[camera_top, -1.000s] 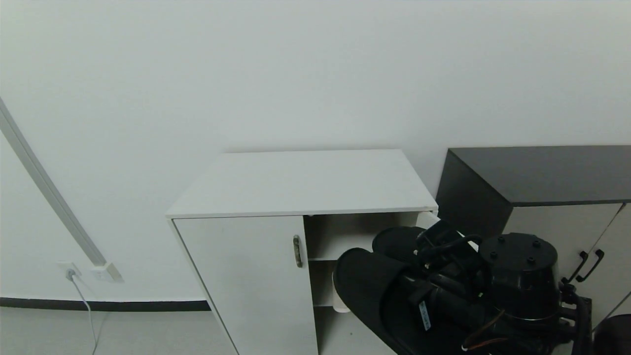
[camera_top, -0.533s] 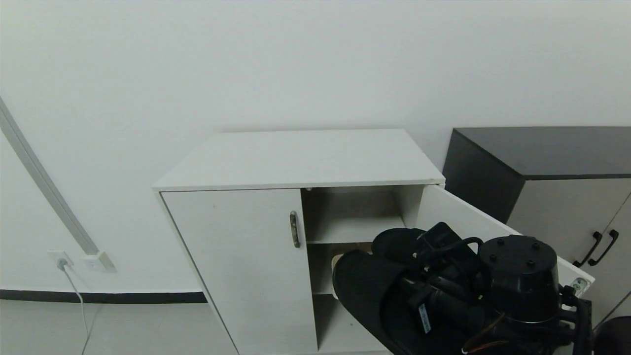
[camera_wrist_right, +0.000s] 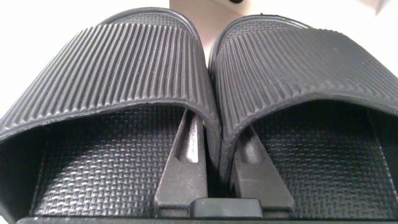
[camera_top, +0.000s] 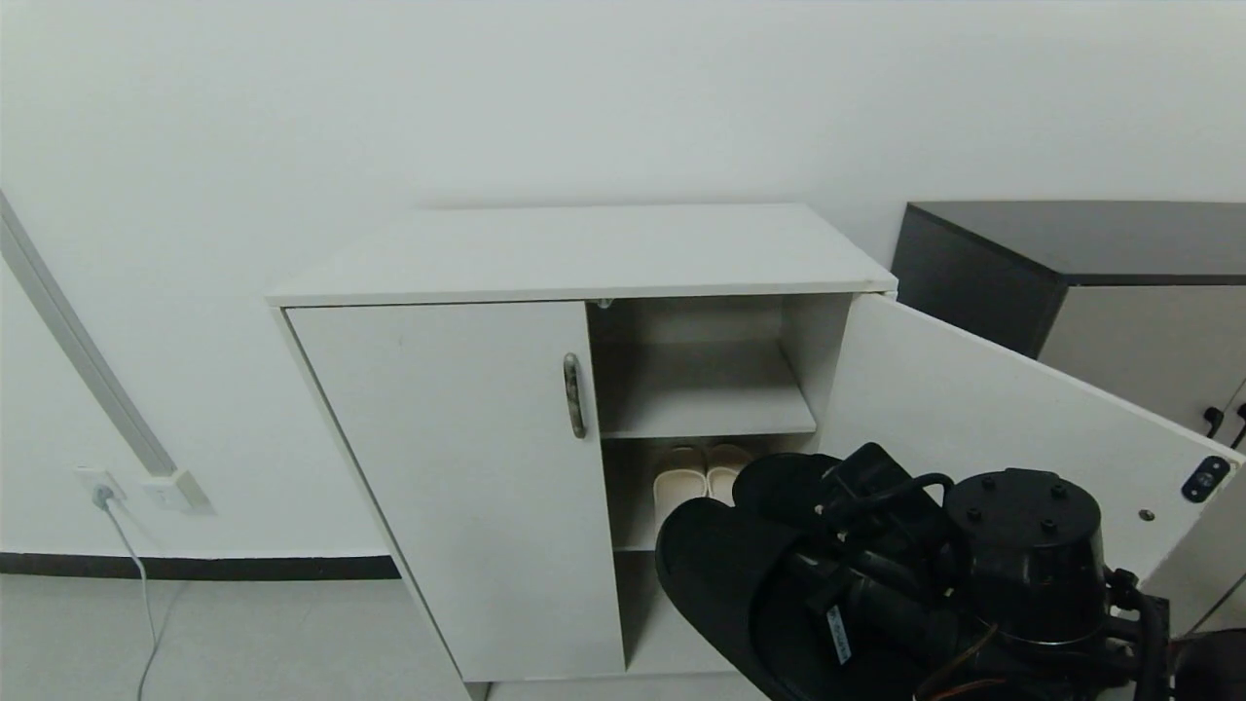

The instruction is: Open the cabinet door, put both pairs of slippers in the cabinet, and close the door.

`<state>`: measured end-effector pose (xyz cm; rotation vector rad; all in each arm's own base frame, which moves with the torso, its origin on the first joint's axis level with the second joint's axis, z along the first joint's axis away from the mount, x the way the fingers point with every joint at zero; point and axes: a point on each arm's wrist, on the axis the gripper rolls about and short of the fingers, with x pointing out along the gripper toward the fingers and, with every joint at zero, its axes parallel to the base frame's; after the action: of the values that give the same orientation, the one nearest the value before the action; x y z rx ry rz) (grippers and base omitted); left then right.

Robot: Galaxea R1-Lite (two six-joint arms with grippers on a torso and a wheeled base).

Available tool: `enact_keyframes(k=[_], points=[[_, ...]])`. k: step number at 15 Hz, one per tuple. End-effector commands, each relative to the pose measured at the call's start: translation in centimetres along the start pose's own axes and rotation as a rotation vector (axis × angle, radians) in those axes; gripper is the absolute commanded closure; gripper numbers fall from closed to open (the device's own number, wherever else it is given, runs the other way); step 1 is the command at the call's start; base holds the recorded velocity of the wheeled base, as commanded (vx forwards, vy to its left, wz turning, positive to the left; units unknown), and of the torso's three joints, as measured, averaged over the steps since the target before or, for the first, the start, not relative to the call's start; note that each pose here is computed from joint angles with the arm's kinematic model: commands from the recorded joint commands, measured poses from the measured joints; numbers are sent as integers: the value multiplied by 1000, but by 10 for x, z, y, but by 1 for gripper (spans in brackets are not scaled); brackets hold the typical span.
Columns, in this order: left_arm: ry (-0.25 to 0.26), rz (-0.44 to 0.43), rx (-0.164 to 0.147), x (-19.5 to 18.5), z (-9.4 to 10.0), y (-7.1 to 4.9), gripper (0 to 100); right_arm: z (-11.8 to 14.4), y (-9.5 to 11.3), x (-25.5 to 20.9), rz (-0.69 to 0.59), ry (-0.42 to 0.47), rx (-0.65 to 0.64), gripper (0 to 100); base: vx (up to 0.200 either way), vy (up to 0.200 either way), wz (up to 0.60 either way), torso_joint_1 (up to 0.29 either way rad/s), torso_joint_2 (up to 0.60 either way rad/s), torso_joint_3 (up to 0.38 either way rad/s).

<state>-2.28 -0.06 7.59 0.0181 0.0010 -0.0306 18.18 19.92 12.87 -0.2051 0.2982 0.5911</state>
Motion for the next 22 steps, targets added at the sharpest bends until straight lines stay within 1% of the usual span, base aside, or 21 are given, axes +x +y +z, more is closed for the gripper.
enact_keyframes(k=[1, 5, 10, 17, 21, 22], points=[[0, 0, 0, 0, 0, 0, 100, -2, 0, 1, 1, 5, -2, 100, 0, 0, 0, -124, 466, 330], [0, -2, 2, 0, 0, 0, 100, -2, 1, 3, -3, -8, -2, 100, 0, 0, 0, -93, 456, 351], [0, 0, 2, 0, 0, 0, 100, -4, 1, 3, -3, -6, -4, 100, 0, 0, 0, -33, 401, 355], [0, 0, 0, 0, 0, 0, 100, -4, 1, 3, -3, -15, -6, 100, 0, 0, 0, 0, 0, 0], [0, -2, 2, 0, 0, 0, 100, -4, 1, 5, -3, -15, -6, 100, 0, 0, 0, -1, 103, 84], [0, -2, 3, 0, 0, 0, 100, -4, 1, 5, -3, -15, -6, 100, 0, 200, 0, 2, 22, 22]])
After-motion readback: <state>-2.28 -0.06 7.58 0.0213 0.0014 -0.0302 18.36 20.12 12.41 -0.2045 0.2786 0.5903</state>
